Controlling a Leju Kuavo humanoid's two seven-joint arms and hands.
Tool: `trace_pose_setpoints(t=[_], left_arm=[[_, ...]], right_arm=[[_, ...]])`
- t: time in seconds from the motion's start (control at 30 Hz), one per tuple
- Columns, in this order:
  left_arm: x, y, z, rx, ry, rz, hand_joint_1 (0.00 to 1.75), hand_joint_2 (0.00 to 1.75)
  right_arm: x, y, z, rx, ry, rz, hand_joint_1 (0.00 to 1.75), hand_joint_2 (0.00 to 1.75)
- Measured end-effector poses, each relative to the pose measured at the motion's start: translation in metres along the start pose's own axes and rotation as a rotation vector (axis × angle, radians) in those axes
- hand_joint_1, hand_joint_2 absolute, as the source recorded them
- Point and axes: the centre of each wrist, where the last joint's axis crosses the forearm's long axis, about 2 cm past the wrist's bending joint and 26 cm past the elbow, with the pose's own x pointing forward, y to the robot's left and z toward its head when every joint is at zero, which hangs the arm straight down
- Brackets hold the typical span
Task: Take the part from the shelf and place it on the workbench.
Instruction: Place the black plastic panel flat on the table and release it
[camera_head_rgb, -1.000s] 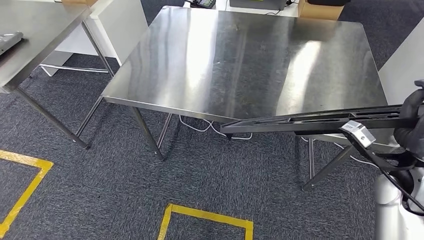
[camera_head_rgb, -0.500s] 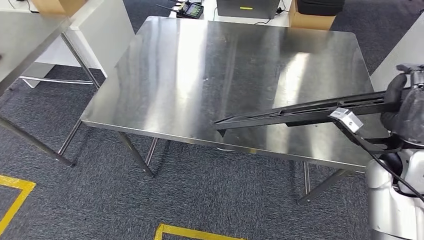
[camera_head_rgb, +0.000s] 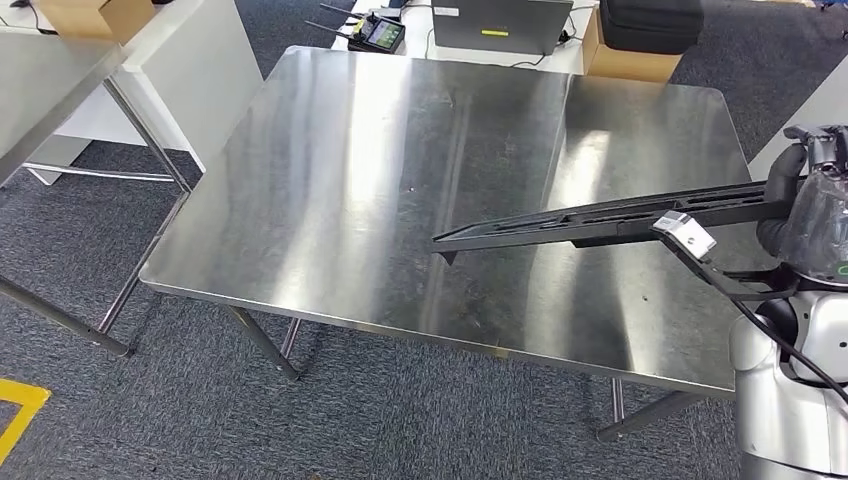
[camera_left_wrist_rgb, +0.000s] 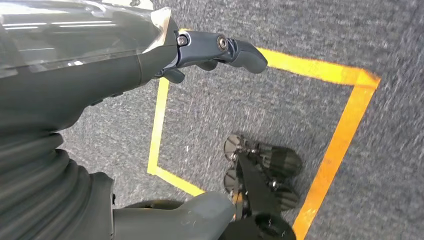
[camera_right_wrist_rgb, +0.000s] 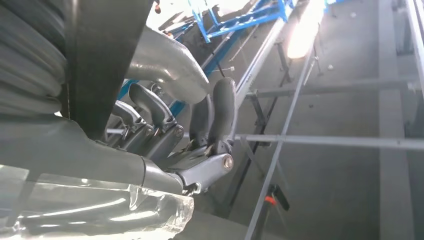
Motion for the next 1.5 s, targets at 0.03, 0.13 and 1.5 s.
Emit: trace_pose_setpoints(t=[0.03, 0.13, 1.5], left_arm=[[0.001, 0.001, 0.000, 0.002, -0.014, -0.001, 0.00, 1.75], [0.004, 0.001, -0.001, 0.003, -0.056, 0.000, 0.00, 1.75], [0.005, 0.001, -0.002, -0.008, -0.116, 0.168, 0.00, 0.87]], right_arm=[[0.000, 0.000, 0.000, 0.001, -0.004, 0.009, 1.75, 1.75], [0.001, 0.004, -0.009, -0.008, -0.010, 0.037, 1.75, 1.75], [0.151, 0.143, 0.021, 0.360, -0.268, 0.237, 0.00, 0.00]])
